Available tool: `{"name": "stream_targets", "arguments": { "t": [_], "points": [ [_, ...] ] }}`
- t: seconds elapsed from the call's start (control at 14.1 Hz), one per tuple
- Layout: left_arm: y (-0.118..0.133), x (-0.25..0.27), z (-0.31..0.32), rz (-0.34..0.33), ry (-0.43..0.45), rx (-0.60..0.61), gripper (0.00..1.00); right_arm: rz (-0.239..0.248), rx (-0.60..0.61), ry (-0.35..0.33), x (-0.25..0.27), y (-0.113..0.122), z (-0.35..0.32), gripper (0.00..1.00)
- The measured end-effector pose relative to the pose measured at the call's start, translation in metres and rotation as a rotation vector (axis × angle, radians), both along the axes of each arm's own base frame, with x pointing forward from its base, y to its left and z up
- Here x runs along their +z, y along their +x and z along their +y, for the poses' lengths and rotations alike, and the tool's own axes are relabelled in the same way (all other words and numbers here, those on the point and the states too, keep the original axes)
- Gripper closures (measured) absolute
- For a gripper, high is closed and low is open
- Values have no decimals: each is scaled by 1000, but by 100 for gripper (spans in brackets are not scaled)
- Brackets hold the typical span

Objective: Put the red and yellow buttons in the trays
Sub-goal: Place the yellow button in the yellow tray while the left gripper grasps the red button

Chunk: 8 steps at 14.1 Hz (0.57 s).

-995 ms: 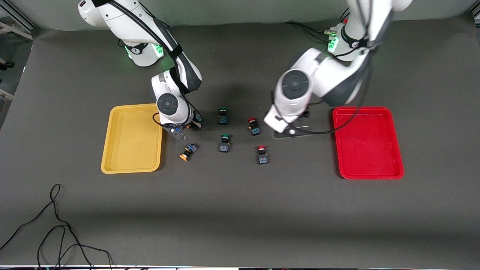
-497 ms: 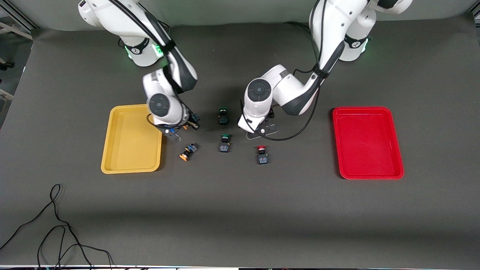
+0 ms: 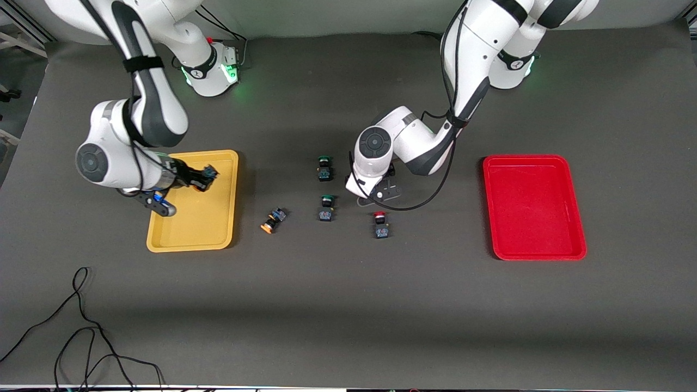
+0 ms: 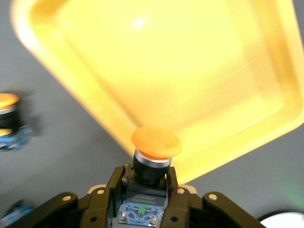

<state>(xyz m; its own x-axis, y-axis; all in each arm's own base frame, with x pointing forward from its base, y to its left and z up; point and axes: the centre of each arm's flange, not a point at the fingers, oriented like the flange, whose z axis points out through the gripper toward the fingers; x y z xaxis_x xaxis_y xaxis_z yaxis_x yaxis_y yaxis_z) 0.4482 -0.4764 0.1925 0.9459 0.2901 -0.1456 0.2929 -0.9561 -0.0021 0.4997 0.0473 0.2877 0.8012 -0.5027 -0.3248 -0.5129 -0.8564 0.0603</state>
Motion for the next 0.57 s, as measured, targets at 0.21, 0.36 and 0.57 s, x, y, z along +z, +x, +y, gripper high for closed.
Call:
{"name": "stream_targets", "arguments": {
  "t": [0.21, 0.36, 0.57],
  "points": [
    [-2, -3, 1, 3, 6, -2, 16, -28, 38, -27, -44, -19, -28, 60],
    [-2, -4, 1, 3, 8, -3, 16, -34, 55, -54, -66, -28, -33, 60],
    [-2, -6, 2, -9, 20, -21, 33, -26, 63, -79, -80, -32, -34, 60]
  ]
}}
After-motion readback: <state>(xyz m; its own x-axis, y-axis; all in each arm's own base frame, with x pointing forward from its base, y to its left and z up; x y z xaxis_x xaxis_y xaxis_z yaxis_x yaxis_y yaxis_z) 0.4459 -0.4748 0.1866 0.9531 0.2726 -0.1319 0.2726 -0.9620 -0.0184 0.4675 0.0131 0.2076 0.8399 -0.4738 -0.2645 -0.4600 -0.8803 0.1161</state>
